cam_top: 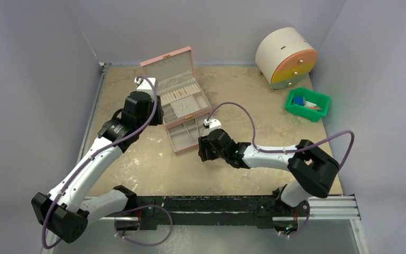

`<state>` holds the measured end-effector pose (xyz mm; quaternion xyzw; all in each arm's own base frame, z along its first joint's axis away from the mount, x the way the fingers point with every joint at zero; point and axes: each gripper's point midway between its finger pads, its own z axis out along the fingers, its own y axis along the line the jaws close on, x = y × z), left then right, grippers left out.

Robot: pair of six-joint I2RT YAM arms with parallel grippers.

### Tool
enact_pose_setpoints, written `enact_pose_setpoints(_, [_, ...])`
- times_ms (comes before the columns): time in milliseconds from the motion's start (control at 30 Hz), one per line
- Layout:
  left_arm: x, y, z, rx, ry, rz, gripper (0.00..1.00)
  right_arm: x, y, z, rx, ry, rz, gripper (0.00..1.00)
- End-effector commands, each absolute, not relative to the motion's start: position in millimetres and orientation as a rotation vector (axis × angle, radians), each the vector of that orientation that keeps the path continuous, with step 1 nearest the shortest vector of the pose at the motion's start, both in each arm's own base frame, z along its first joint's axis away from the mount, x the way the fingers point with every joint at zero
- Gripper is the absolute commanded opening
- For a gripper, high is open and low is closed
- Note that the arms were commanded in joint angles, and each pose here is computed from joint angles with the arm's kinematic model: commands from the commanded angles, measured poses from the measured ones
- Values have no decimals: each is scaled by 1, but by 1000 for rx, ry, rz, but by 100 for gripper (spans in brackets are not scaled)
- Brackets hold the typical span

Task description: Organize the mixed jewelry

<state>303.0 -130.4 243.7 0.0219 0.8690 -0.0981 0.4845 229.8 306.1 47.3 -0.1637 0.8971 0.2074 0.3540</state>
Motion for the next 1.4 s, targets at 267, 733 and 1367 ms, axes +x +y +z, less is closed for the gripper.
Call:
enact_pose_setpoints(267, [307, -127, 254, 4, 2029, -251, 28, 269, 345, 63, -328, 2187, 588, 54])
enact_pose_setpoints(733, [306, -127, 254, 7, 2027, -260, 27, 280, 349, 42, -323, 2205, 526, 38])
enact_pose_setpoints(1367, [305, -126, 254, 5, 2025, -254, 27, 284, 345, 30, -465, 2208, 462, 0])
